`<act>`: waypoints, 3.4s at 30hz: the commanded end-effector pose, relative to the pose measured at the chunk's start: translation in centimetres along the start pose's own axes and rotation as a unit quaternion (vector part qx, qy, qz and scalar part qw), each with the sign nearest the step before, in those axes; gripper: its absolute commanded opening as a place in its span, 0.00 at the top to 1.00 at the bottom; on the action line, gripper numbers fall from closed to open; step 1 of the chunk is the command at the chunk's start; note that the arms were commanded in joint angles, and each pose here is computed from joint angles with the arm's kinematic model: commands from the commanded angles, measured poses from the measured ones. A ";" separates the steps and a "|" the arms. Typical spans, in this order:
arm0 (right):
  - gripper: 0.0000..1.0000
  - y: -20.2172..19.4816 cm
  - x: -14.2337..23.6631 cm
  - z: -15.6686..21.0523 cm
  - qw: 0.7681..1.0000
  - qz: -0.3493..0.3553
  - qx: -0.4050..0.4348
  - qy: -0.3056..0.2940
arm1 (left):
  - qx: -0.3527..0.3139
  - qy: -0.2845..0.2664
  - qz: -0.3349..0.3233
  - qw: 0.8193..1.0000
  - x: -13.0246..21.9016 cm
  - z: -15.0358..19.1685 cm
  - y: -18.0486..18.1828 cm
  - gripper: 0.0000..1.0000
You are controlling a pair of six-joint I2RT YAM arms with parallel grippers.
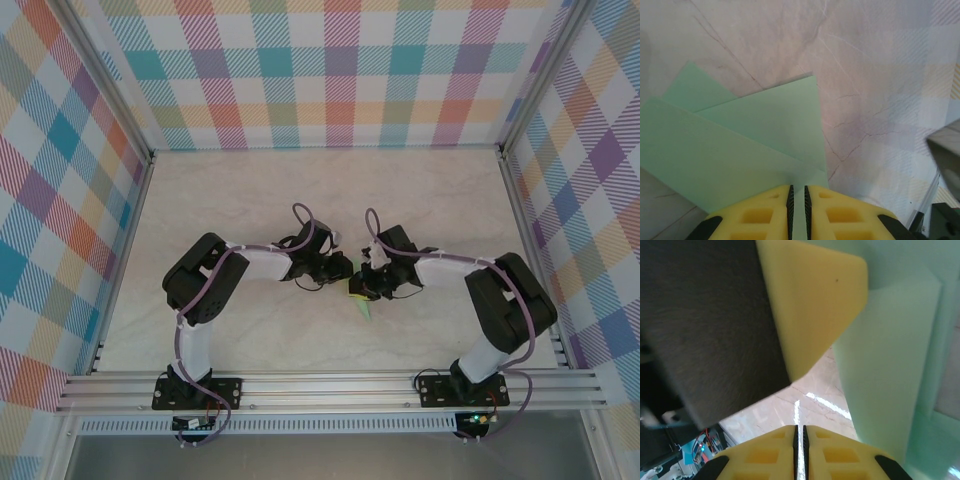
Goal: Fold a paper plane with a square sheet of paper (pick it up from the middle)
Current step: Fold the wing for the fifth time at the center of the table, then move a paper plane to the center of the table.
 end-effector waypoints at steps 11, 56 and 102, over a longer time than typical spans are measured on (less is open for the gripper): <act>0.85 -2.3 -1.0 2.7 0.999 0.017 -0.022 0.044 | 0.003 0.026 -0.060 0.998 -0.9 1.1 3.1 0.86; 0.60 -3.5 9.1 3.3 0.973 0.132 0.000 -0.189 | 0.007 -0.049 -0.107 0.993 6.8 1.9 -1.1 0.45; 0.41 0.5 4.0 0.7 0.994 0.004 0.063 -0.089 | -0.018 -0.063 -0.137 0.988 6.1 2.3 -0.4 1.00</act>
Point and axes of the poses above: each hand's point on the last joint's axis, 136 mm out from that joint toward the fingers, its own x axis back along the fingers, its own y axis along the line the jaws close on, z = x × y, the point moved 2 cm from there along x, back along the fingers, and after that the axes turned 3 degrees about x, right-handed, at the moved point
